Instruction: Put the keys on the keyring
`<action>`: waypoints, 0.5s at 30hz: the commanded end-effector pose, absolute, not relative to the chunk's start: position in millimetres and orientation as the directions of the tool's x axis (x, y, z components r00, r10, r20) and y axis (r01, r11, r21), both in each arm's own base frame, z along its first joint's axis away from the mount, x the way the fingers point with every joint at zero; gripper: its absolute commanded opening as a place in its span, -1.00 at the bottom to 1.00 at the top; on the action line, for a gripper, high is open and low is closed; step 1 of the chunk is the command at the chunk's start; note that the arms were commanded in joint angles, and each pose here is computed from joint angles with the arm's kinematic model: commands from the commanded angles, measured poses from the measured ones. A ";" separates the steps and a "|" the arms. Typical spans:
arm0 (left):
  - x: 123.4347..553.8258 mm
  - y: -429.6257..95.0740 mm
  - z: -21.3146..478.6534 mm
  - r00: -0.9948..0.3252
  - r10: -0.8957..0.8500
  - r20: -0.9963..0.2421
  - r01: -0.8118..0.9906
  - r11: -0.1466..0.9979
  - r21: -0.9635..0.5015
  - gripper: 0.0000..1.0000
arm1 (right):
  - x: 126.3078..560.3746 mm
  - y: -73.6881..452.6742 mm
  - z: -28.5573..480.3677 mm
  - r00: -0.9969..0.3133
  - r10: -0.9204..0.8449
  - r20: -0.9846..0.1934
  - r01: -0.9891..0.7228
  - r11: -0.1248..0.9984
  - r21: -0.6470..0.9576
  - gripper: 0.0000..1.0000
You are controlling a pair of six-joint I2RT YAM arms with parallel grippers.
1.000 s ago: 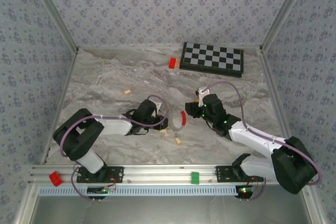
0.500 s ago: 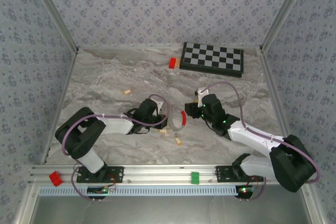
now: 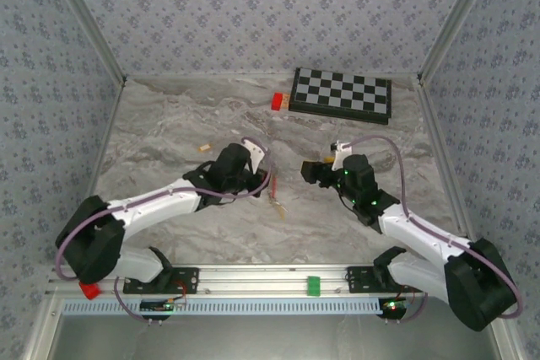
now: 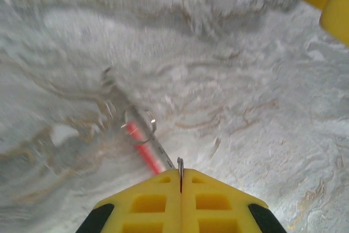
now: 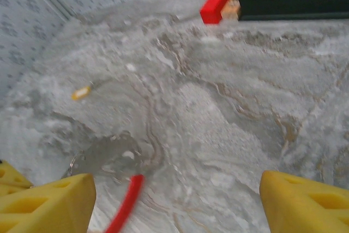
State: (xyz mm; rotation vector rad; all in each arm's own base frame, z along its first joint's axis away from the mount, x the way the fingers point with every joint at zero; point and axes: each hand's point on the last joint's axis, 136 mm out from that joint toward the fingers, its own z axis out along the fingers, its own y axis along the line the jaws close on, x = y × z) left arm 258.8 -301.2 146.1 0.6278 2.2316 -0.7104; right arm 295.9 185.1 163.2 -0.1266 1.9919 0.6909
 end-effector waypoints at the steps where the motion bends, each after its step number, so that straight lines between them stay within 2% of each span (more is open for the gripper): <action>1: 269.6 -292.0 186.0 -0.501 0.267 -0.823 0.654 0.740 -0.158 -1.00 | 293.7 190.5 199.4 -0.451 0.235 -0.861 -0.429 0.788 0.441 0.62; 7: 262.1 -297.2 243.2 -0.370 0.257 -0.893 0.732 0.672 -0.110 -1.00 | 282.9 201.0 237.7 -0.395 0.198 -0.897 -0.539 0.741 0.401 0.52; 12: 247.5 -304.6 283.9 -0.300 0.193 -0.934 0.796 0.590 -0.134 -1.00 | 270.6 219.8 273.6 -0.362 0.157 -0.919 -0.658 0.655 0.371 0.33; 15: 239.9 -307.1 302.6 -0.275 0.150 -0.950 0.820 0.552 -0.150 -1.00 | 265.3 225.5 290.0 -0.349 0.159 -0.924 -0.696 0.616 0.369 0.29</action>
